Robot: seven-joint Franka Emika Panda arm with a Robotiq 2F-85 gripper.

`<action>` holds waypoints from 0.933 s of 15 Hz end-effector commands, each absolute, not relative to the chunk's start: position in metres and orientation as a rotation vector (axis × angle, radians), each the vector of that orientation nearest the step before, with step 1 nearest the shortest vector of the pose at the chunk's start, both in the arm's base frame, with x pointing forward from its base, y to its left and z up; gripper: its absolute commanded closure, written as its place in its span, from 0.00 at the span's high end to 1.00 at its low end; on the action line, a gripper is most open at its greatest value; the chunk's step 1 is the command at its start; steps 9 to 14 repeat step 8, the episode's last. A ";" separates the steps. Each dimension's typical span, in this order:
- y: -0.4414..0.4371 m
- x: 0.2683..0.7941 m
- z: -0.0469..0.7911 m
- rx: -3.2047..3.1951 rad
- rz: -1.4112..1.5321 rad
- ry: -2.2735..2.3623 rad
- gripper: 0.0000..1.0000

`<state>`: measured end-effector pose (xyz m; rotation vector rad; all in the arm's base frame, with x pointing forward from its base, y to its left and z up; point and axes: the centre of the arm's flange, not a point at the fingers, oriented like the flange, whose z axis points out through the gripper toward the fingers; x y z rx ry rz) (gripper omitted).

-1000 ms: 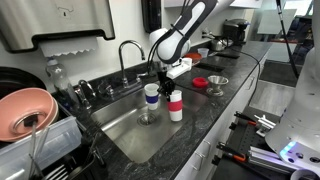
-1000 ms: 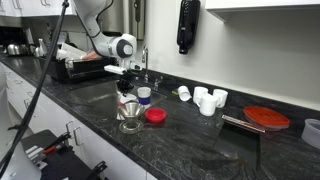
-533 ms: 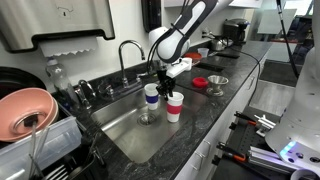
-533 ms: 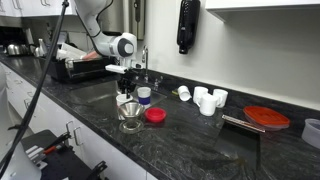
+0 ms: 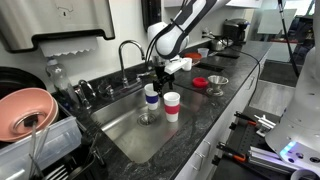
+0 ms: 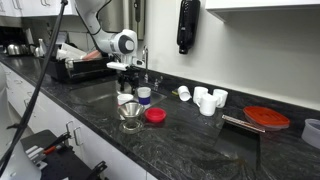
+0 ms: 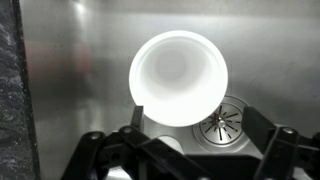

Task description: Put the white and pink cup in the sink

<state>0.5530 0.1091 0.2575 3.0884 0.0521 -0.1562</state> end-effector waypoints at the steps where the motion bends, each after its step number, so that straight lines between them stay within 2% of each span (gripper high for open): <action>1: 0.114 0.548 0.292 3.183 -0.214 0.032 1.00; 2: 0.115 0.553 0.273 3.138 -0.160 0.027 1.00; 14: 0.118 0.548 0.287 3.165 -0.188 0.026 1.00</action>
